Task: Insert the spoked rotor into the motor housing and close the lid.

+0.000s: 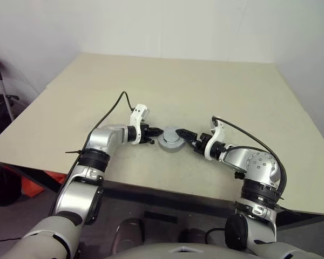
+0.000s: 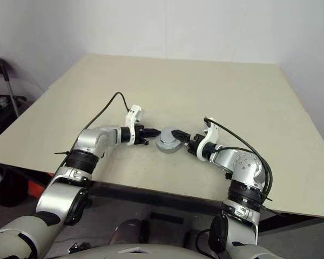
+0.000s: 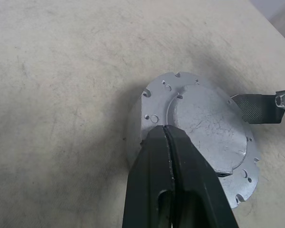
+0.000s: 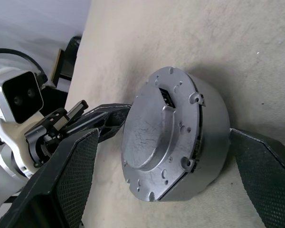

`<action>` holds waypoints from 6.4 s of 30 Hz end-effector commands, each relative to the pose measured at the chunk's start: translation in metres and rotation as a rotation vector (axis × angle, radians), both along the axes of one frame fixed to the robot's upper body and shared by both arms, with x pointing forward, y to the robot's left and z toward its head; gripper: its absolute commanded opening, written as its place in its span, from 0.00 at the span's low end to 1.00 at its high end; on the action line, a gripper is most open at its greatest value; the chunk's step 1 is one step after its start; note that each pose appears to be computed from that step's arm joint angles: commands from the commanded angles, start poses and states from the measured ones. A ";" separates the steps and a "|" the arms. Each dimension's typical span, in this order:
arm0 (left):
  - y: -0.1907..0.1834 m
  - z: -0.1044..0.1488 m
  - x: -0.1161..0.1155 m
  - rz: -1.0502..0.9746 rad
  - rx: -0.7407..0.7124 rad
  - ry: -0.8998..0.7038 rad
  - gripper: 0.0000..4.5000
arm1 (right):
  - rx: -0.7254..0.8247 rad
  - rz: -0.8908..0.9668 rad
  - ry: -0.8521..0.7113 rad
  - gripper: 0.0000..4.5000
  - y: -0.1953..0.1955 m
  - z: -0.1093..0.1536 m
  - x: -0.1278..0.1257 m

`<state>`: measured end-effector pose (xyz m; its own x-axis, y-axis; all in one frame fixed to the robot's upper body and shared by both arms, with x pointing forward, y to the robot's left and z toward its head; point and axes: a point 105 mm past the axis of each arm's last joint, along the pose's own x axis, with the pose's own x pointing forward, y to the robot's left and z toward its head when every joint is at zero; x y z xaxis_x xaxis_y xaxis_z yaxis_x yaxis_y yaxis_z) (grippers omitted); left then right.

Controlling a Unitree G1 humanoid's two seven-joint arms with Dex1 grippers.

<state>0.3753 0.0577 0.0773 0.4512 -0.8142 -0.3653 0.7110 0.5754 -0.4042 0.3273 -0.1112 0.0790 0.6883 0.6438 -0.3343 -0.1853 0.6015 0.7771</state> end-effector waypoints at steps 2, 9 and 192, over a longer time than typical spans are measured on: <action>0.006 -0.003 0.003 0.017 0.038 0.008 0.00 | 0.025 0.036 0.023 0.99 0.012 -0.006 -0.003; 0.009 -0.002 0.003 0.022 0.044 0.002 0.00 | 0.121 0.055 0.072 0.99 0.033 -0.017 -0.001; 0.026 0.069 0.013 0.092 -0.022 -0.590 0.99 | -0.764 -0.014 -0.746 0.98 -0.083 0.058 0.059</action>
